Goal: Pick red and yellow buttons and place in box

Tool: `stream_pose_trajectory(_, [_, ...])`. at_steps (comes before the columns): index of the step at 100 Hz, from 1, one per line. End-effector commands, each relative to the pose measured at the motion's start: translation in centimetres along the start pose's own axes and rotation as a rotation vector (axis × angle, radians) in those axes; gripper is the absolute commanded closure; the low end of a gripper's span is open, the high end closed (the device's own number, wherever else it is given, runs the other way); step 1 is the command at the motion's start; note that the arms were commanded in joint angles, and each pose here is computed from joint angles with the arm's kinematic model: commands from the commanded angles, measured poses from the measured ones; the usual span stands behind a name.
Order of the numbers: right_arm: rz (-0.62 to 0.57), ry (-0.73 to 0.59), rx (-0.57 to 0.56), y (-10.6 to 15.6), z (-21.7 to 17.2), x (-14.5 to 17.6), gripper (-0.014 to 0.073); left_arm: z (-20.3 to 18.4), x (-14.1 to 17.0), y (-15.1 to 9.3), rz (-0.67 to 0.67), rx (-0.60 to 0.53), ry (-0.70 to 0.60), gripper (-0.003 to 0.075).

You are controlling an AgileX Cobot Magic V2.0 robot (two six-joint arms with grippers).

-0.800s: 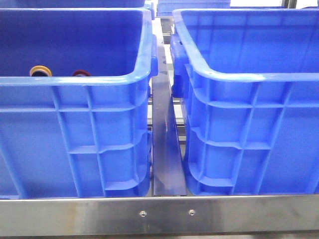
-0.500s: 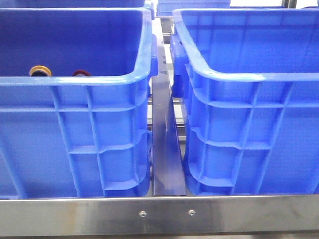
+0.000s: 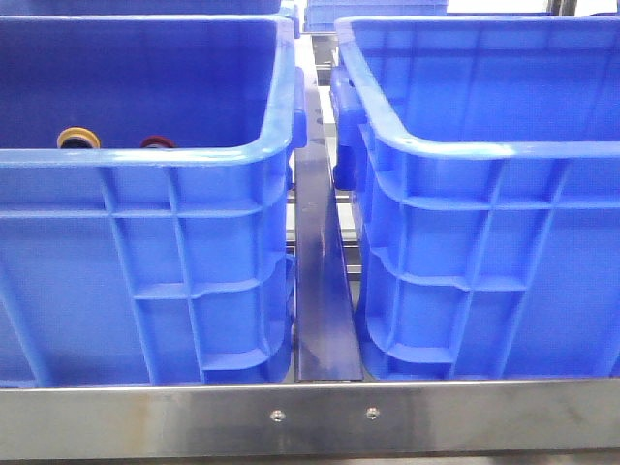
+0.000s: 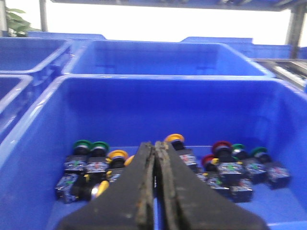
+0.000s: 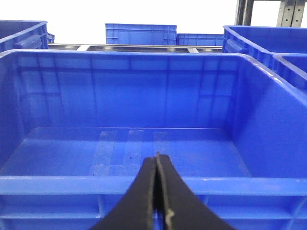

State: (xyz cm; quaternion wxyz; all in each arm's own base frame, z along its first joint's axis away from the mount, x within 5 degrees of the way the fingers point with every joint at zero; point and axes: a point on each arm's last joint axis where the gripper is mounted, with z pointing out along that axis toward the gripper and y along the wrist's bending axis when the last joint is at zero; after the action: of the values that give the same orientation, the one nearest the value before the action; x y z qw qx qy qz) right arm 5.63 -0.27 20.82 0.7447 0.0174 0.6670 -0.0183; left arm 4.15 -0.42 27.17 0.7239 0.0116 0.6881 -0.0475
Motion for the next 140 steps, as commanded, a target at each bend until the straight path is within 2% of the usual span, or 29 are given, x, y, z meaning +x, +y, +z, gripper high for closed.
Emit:
stream_pose_trajectory(1, [-0.007, -0.091, -0.003, 0.0, -0.2, -0.6, 0.0662, 0.4, -2.7, -0.3, -0.02, 0.041, 0.0, 0.0741])
stream_pose_trajectory(33, [-0.007, -0.091, -0.003, 0.0, -0.2, -0.6, 0.0662, 6.1, -6.6, -1.1, 0.017, 0.08, 0.196, 0.0738])
stream_pose_trajectory(40, [-0.007, -0.091, -0.003, 0.0, -0.2, -0.6, 0.0662, 7.8, -7.1, -1.3, 0.023, 0.078, 0.233, 0.0701])
stream_pose_trajectory(47, [-0.007, -0.091, -0.003, 0.0, -0.2, -0.6, 0.0662, 9.6, -7.3, -1.4, 0.025, 0.077, 0.275, 0.0596])
stream_pose_trajectory(62, [-0.007, -0.091, -0.003, 0.0, -0.2, -0.6, 0.0662, 13.6, -6.9, -1.7, 0.023, 0.071, 0.386, 0.0248])
stream_pose_trajectory(66, [-0.007, -0.091, -0.003, 0.0, -0.2, -0.6, 0.0662, 14.7, -6.8, -1.8, 0.024, 0.07, 0.418, 0.0187])
stream_pose_trajectory(71, [-0.007, -0.091, -0.003, 0.0, -0.2, -0.6, 0.0662, 16.0, -6.6, -1.9, 0.026, 0.069, 0.463, 0.0154])
stream_pose_trajectory(95, [-0.007, -0.091, -0.003, 0.0, -0.2, -0.6, 0.0662, 22.4, -6.1, -2.6, 0.0, 0.072, 0.714, 0.0154])
stream_pose_trajectory(117, [-0.007, -0.091, -0.003, 0.0, -0.2, -0.6, 0.0662, 27.2, -4.1, -3.3, -0.044, 0.087, 0.962, 0.0154])
stream_pose_trajectory(140, [-0.007, -0.091, -0.003, 0.0, -0.2, -0.6, 0.0662, 30.7, -2.0, -3.8, -0.084, 0.1, 1.077, 0.0154])
